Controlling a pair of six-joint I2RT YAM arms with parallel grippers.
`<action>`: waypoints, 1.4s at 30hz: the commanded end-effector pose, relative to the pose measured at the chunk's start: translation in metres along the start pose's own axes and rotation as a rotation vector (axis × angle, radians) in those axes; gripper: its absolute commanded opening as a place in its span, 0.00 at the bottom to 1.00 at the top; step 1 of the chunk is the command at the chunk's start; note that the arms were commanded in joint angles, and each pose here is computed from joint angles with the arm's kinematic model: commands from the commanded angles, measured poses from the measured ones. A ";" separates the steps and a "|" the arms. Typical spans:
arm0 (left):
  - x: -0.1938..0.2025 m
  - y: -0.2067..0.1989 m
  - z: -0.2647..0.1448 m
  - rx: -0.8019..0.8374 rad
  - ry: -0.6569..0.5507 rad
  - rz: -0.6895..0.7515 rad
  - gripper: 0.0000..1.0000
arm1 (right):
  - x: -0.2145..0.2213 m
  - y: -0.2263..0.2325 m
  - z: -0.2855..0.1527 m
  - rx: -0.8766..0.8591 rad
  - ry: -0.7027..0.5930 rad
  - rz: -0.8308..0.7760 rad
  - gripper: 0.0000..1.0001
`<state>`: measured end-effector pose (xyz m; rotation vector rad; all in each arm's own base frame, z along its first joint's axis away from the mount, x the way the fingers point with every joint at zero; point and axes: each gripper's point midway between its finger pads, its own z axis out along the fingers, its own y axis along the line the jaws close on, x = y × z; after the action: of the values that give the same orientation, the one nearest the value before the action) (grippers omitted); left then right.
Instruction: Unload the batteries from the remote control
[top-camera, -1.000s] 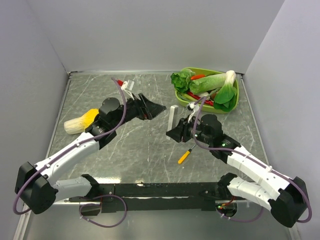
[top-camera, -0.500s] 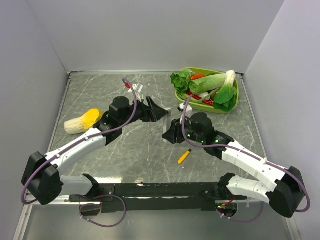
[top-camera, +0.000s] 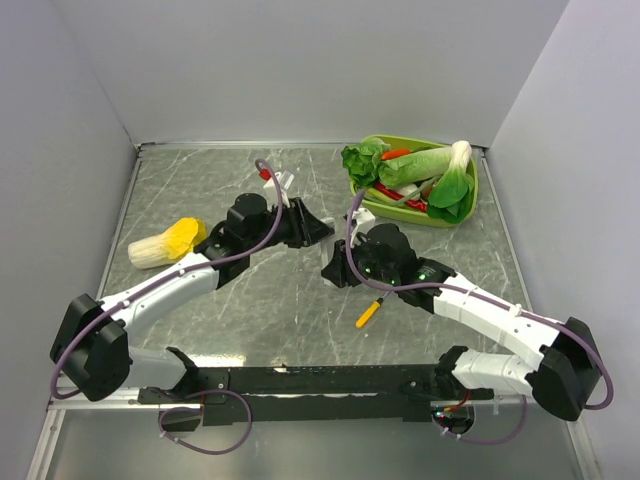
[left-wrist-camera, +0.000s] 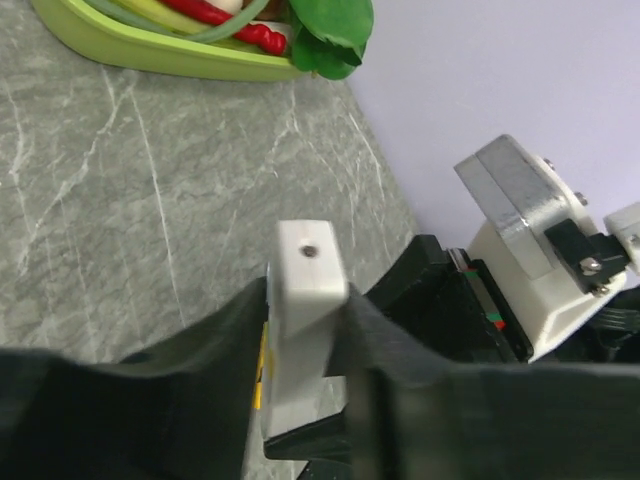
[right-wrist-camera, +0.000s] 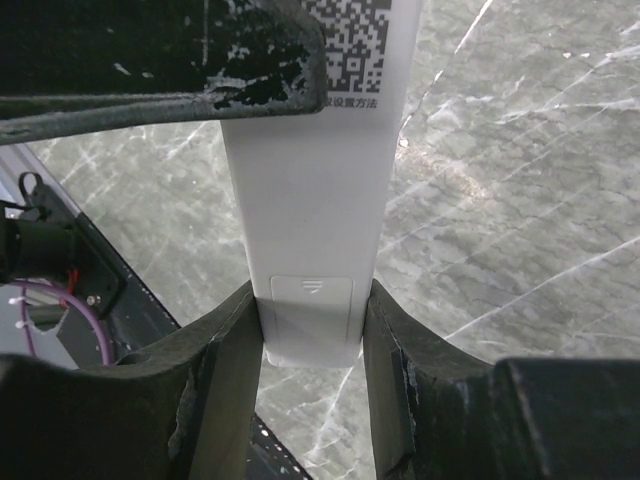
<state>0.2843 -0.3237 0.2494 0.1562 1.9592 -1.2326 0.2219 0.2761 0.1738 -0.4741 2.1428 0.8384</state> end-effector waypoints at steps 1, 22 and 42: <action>-0.005 -0.019 0.000 0.078 0.012 0.022 0.26 | -0.035 0.015 -0.002 -0.037 -0.112 -0.056 0.01; -0.043 -0.003 -0.087 0.206 -0.304 -0.015 0.01 | -0.040 0.031 -0.028 -0.465 -0.227 0.156 0.91; -0.033 0.014 -0.116 0.311 -0.520 -0.215 0.01 | -0.045 0.058 0.009 -0.625 -0.168 0.388 0.83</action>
<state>0.2514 -0.2199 0.2616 -0.2163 1.4865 -1.4975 0.2200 0.3127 0.2012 -0.2334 1.8968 1.6823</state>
